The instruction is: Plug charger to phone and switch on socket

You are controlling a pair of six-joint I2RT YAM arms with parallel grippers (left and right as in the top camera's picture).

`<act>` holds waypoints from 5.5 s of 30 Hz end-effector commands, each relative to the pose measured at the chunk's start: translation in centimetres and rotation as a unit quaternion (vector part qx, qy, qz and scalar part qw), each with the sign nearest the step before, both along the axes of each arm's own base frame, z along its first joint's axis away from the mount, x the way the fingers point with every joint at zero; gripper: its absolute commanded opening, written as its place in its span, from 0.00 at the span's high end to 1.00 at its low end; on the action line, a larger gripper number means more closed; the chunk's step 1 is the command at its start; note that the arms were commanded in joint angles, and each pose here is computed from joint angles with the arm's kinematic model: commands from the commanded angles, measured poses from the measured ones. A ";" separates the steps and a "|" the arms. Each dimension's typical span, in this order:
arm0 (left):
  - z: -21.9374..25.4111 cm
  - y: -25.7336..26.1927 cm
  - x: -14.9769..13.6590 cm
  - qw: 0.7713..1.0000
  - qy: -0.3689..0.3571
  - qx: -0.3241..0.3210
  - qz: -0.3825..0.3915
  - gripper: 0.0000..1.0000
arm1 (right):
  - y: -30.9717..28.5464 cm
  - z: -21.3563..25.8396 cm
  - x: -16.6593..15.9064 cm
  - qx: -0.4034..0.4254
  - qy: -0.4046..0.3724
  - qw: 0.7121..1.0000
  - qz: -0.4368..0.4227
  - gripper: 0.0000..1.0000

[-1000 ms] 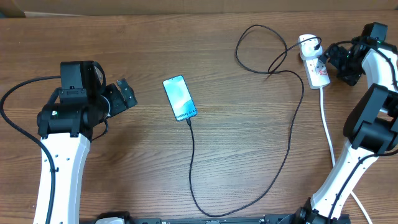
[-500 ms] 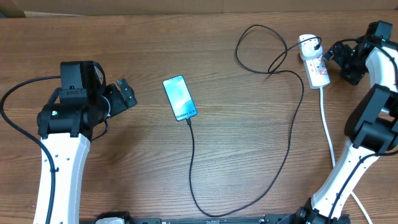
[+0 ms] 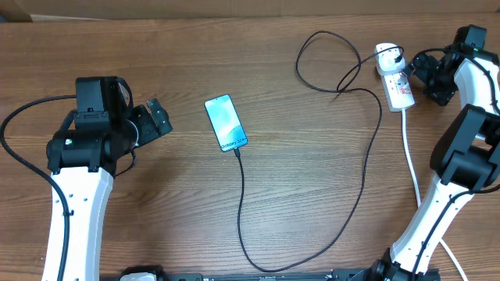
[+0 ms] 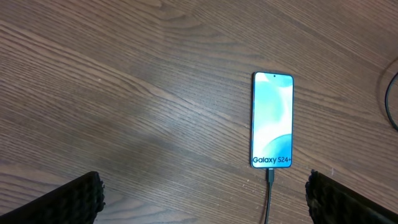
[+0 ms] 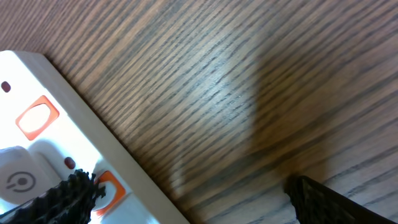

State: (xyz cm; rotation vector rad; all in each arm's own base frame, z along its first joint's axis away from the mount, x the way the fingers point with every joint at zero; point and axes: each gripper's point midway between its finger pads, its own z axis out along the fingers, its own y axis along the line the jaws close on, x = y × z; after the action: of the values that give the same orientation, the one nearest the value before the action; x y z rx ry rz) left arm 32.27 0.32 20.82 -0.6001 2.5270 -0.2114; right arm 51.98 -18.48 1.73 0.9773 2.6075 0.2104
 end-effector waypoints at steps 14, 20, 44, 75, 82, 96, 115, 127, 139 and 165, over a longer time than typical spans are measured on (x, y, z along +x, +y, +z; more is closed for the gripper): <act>0.0 0.2 0.1 1.000 0.000 0.004 -0.001 0.00 | 1.5 -1.3 -0.2 0.025 0.013 0.999 0.028 0.00; 0.0 0.2 0.1 1.000 0.000 0.004 -0.001 0.00 | 1.7 -1.4 -0.5 0.026 0.017 0.999 0.038 0.00; 0.0 0.2 0.1 1.000 0.000 0.004 -0.001 0.01 | -1.8 4.5 1.6 0.009 -0.052 0.999 -0.009 0.00; 0.0 0.2 0.1 1.000 0.000 0.004 -0.001 0.00 | 1.1 -0.2 -0.4 0.000 0.028 0.999 0.022 0.00; 0.0 0.2 0.1 1.000 0.000 0.004 -0.001 0.00 | 1.0 -0.3 -0.5 -0.002 0.030 0.999 0.021 0.00; 0.0 0.2 0.1 1.000 0.000 0.004 -0.001 0.00 | 0.7 -0.2 -0.3 -0.011 0.027 0.999 0.019 0.00; 0.0 0.2 0.1 1.000 0.000 0.004 -0.001 0.00 | 0.8 -1.5 -0.5 -0.006 0.038 0.999 0.019 0.00; 0.0 0.2 0.1 1.000 0.000 0.004 -0.001 0.00 | 1.1 -3.6 -1.3 0.005 0.062 0.998 0.020 0.00; 0.0 0.2 0.1 1.000 0.000 0.004 -0.001 0.00 | 2.6 -3.4 -1.3 0.037 0.055 0.996 0.057 0.00; 0.0 0.2 0.1 1.000 0.000 0.004 -0.001 0.00 | 2.3 3.7 -0.2 0.039 -0.011 0.997 0.065 0.00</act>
State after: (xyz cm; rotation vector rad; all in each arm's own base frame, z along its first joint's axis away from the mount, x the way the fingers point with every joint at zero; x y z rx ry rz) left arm 32.28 0.32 20.80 -0.5998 2.5279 -0.2112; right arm 51.04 -16.70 1.89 0.8584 2.7246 0.3174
